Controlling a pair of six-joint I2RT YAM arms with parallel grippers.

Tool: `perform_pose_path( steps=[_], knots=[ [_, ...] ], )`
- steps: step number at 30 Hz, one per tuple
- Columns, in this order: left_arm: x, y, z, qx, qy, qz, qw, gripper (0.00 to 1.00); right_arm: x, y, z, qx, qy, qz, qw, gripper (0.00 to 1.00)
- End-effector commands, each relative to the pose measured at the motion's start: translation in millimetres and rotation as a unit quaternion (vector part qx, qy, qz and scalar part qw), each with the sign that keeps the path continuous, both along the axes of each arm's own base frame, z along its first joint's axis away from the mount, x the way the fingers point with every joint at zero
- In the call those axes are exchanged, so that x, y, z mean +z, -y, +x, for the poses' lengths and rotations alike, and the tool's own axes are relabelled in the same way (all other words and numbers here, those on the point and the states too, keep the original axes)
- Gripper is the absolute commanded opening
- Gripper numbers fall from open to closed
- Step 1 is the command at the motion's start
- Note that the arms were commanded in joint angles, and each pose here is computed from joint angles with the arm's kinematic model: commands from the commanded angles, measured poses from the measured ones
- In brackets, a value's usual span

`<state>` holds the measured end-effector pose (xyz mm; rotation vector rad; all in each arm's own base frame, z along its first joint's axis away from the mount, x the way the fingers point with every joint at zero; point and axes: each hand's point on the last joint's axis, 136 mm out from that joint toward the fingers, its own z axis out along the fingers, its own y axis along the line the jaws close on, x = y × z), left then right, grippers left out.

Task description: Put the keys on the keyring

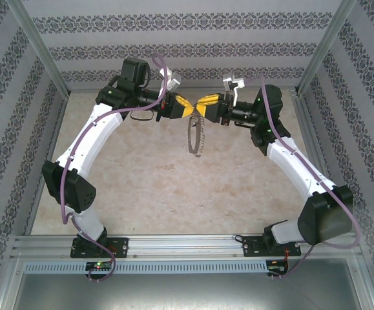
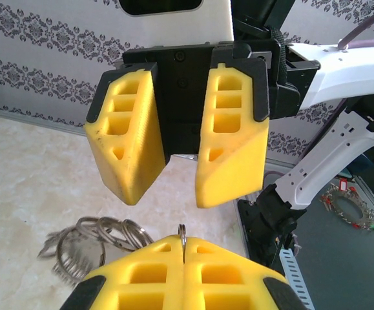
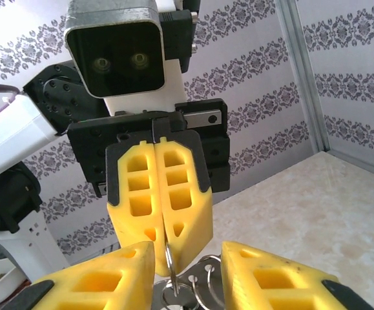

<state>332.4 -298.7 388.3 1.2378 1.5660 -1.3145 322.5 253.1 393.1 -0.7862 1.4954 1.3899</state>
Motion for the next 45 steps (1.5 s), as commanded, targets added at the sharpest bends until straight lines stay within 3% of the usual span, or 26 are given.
perform_pose_path(
  steps=[1, 9, 18, 26, 34, 39, 42, 45],
  knots=[
    [23, 1, -14, -0.017, 0.035, -0.024, 0.999, 0.0, 10, -5, -8, 0.024, 0.021, 0.007, 0.999, 0.33],
    [24, 1, -14, -0.014, 0.038, -0.024, 0.999, 0.0, 4, -11, -12, 0.038, 0.015, 0.003, 0.999, 0.3],
    [26, 1, -13, -0.011, 0.043, -0.024, 0.999, 0.0, -3, -14, -13, 0.044, 0.007, 0.0, 0.999, 0.21],
    [26, 2, -11, -0.008, 0.043, -0.025, 0.999, 0.0, -9, -14, -13, 0.04, 0.003, -0.002, 0.999, 0.22],
    [26, 2, -10, -0.009, 0.041, -0.027, 0.999, 0.0, -10, -14, -12, 0.039, 0.003, -0.002, 0.999, 0.01],
    [23, 2, -10, -0.009, 0.037, -0.023, 0.999, 0.0, -6, -14, -12, 0.043, 0.009, -0.004, 0.999, 0.0],
    [20, -2, -8, 0.002, 0.044, -0.011, 0.999, 0.2, -6, -12, -12, 0.051, 0.013, -0.013, 0.999, 0.0],
    [22, -12, -7, 0.01, 0.049, -0.005, 0.999, 0.32, -8, -10, -12, 0.06, 0.013, -0.024, 0.998, 0.0]
  ],
)
